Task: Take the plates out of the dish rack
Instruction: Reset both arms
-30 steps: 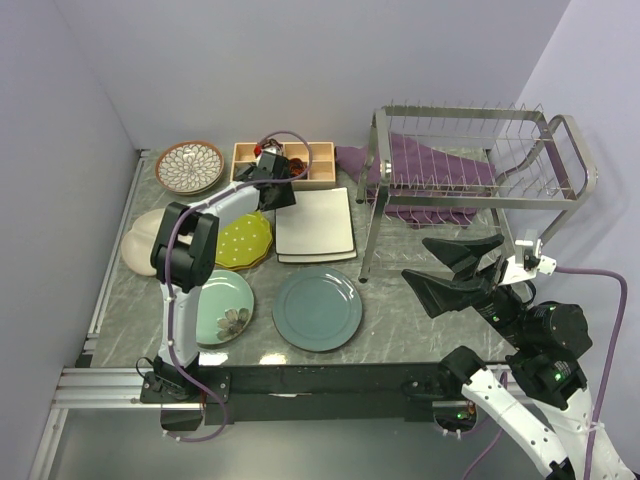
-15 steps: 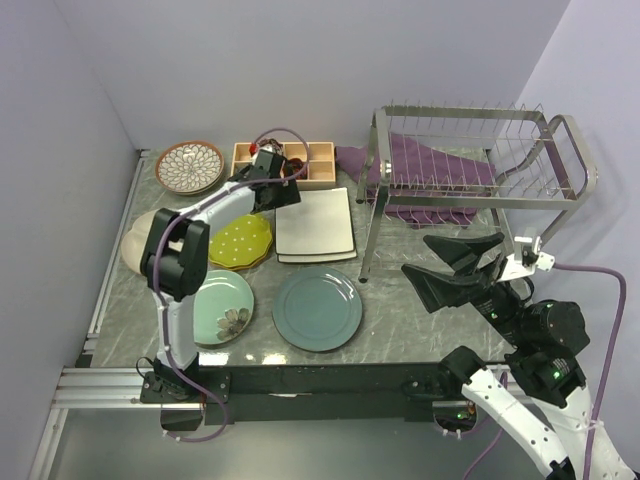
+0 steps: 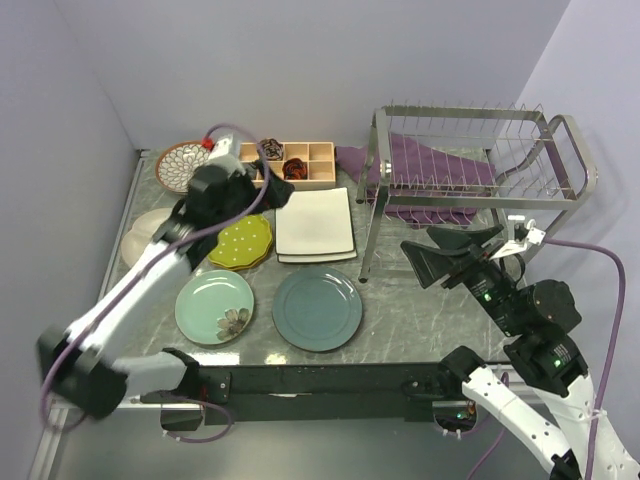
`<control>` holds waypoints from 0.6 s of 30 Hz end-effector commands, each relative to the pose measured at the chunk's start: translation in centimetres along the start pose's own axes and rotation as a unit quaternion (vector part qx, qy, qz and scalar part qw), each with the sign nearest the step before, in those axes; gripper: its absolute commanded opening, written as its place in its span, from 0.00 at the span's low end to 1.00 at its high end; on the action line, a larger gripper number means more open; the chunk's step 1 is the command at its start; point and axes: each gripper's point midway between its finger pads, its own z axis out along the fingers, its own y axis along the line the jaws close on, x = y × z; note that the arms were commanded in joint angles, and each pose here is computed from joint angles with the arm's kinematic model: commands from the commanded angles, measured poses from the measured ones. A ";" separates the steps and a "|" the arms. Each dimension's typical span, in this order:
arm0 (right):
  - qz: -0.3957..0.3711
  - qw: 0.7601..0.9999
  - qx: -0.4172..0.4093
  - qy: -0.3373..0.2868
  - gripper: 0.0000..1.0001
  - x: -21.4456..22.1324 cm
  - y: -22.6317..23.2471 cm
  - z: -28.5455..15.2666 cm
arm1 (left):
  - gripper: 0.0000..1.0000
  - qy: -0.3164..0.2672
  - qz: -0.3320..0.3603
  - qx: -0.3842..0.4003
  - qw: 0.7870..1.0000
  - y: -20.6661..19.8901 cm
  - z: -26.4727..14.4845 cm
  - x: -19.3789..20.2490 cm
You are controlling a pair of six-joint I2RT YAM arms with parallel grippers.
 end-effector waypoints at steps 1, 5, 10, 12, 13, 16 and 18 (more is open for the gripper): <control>0.004 1.000 0.025 -0.005 1.00 -0.8 -0.5 0.5 | 0.99 -0.025 0.008 0.169 0.985 -5.5 -6.9 0.9; 0.003 0.999 0.040 0.008 1.00 -0.4 -1.0 0.8 | 0.99 -0.045 0.008 0.234 0.971 -6.8 -11.0 1.6; 0.002 0.999 0.047 0.001 1.00 -0.4 -1.5 1.0 | 0.99 -0.058 0.006 0.265 0.962 -7.5 -13.7 2.0; 0.004 0.999 0.052 -0.003 1.00 -0.5 -1.6 1.0 | 1.00 -0.059 0.005 0.271 0.961 -7.6 -14.2 2.1; 0.004 0.999 0.054 -0.003 1.00 -0.5 -1.7 1.0 | 0.99 -0.062 0.005 0.272 0.960 -7.7 -14.4 2.0; 0.006 0.998 0.061 -0.004 1.00 -0.6 -1.9 1.0 | 0.99 -0.068 0.006 0.275 0.959 -7.6 -14.9 2.0; 0.006 0.998 0.062 -0.007 1.00 -0.6 -2.0 1.0 | 0.99 -0.075 0.003 0.276 0.958 -7.6 -15.2 1.7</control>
